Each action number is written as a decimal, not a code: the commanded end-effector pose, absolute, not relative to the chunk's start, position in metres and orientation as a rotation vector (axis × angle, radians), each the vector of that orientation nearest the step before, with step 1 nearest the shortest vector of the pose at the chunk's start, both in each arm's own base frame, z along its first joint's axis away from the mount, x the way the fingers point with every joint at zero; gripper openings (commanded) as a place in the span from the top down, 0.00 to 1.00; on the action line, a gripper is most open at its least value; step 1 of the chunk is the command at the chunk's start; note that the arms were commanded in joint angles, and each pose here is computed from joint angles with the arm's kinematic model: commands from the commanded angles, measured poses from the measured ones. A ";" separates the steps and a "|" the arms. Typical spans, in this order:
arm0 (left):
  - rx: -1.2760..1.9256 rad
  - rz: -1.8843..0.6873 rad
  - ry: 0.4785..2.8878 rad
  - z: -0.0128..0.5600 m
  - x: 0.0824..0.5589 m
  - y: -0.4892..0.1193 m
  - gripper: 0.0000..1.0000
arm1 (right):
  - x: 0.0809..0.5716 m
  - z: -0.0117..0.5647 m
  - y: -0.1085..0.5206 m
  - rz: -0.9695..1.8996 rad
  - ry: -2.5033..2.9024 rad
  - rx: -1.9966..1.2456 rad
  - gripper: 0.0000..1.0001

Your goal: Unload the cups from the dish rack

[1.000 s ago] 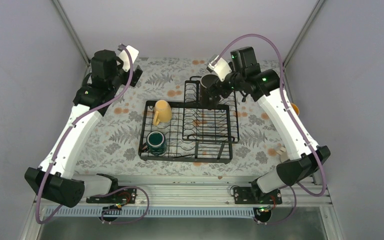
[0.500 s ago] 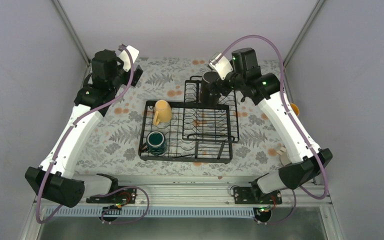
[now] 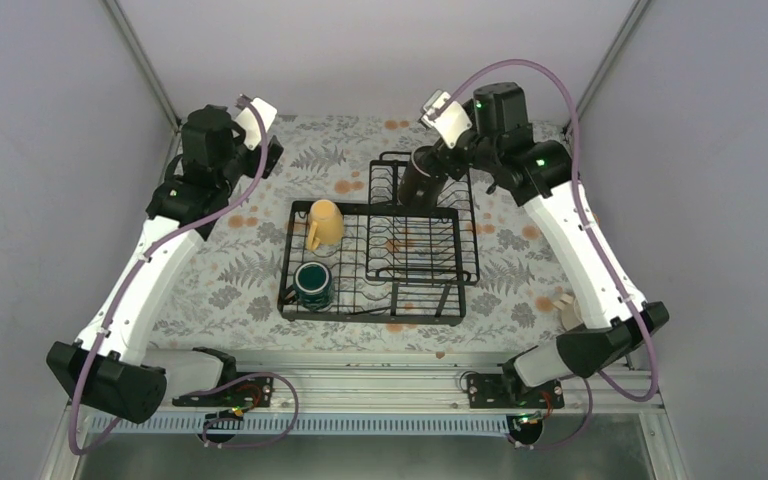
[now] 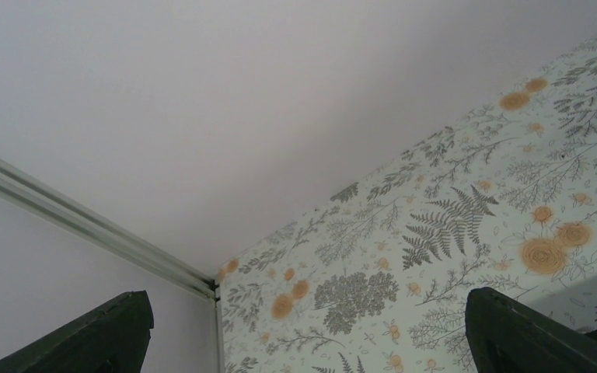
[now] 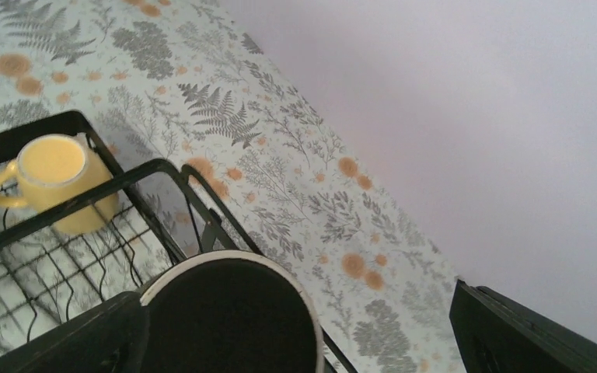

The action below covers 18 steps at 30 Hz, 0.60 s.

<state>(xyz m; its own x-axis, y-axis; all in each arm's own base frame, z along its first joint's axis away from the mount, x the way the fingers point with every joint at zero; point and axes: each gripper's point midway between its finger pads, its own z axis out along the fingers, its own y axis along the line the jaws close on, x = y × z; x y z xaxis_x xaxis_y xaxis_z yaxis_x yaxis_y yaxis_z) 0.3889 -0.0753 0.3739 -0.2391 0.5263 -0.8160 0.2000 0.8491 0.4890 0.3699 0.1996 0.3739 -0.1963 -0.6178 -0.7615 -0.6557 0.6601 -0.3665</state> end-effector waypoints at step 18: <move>0.557 0.463 1.720 0.371 0.388 -0.064 0.00 | 0.219 0.364 0.192 -0.205 0.937 -2.124 0.00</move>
